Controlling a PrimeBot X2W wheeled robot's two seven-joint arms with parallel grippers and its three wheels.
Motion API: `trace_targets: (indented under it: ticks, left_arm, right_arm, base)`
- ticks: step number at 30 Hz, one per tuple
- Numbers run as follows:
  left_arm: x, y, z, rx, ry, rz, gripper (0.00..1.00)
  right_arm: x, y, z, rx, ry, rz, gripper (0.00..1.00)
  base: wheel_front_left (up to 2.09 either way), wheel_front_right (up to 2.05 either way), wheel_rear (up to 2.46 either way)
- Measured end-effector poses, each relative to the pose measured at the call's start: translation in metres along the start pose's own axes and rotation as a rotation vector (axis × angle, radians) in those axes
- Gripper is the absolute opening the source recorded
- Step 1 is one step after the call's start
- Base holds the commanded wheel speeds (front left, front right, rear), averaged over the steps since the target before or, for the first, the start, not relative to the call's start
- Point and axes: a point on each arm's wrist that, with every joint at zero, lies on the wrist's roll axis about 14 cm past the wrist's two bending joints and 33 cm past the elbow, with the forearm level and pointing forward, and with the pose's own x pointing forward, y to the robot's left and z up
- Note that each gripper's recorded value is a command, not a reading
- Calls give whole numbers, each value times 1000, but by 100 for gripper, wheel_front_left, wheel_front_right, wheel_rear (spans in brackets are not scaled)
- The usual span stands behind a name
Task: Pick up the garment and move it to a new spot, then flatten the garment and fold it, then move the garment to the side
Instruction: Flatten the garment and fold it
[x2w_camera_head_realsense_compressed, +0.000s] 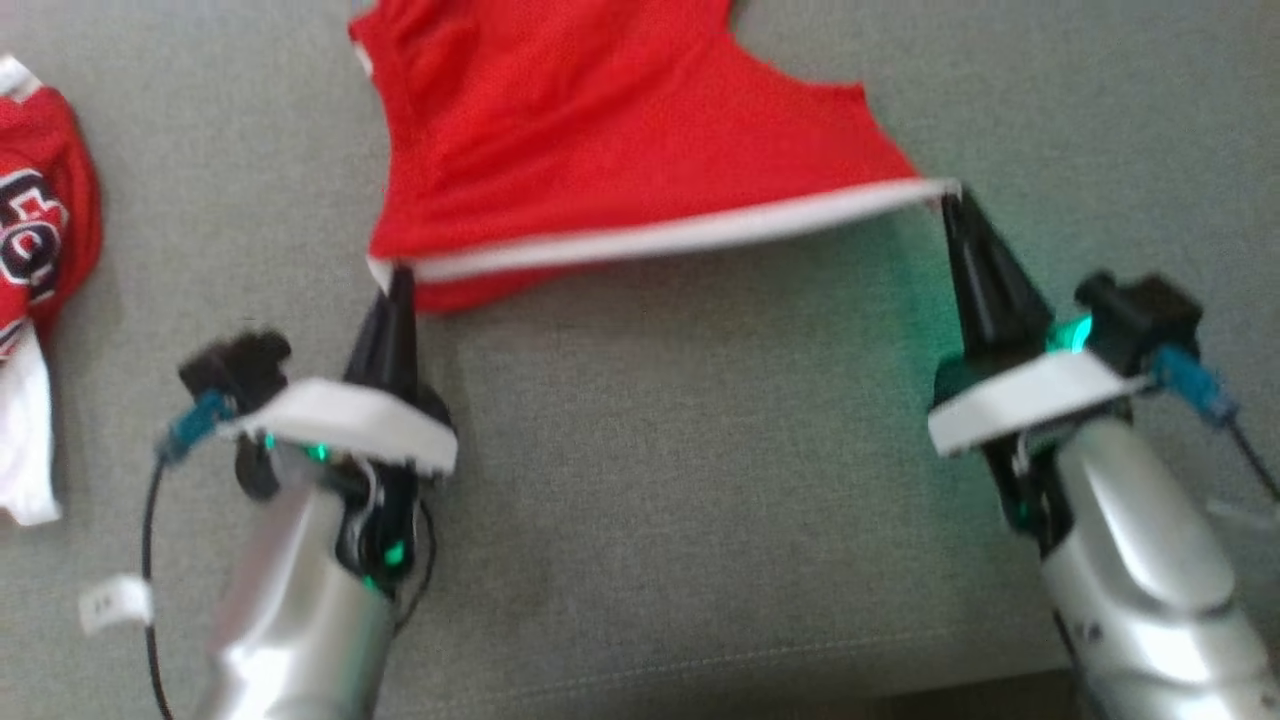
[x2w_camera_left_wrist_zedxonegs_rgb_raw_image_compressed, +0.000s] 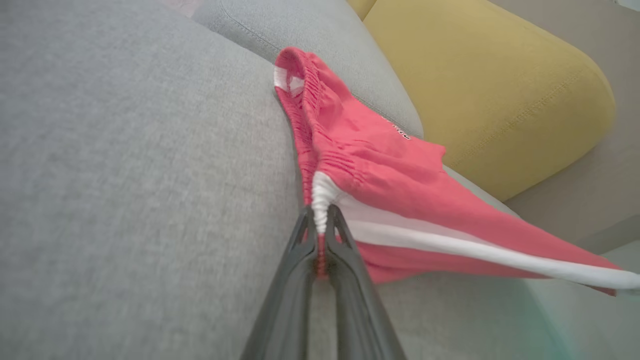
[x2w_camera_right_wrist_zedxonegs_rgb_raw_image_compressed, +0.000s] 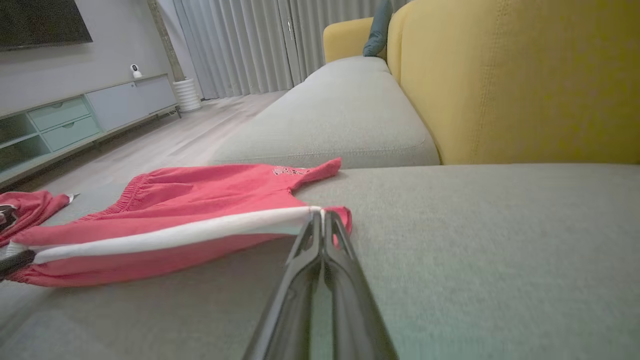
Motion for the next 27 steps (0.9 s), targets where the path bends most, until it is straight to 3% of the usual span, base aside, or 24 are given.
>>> trace_targets:
  ticks: [16,27]
  left_arm:
    - [-101,-3,-6,-15,-32,31,0]
    - [-115,-6,5,-20,-81,22,0]
  right_arm:
    - [-110,32,-33,100,73,-12,0]
    - [-104,44,-18,76,29,38,0]
  base:
    - [0,0,0]
    - [0,0,0]
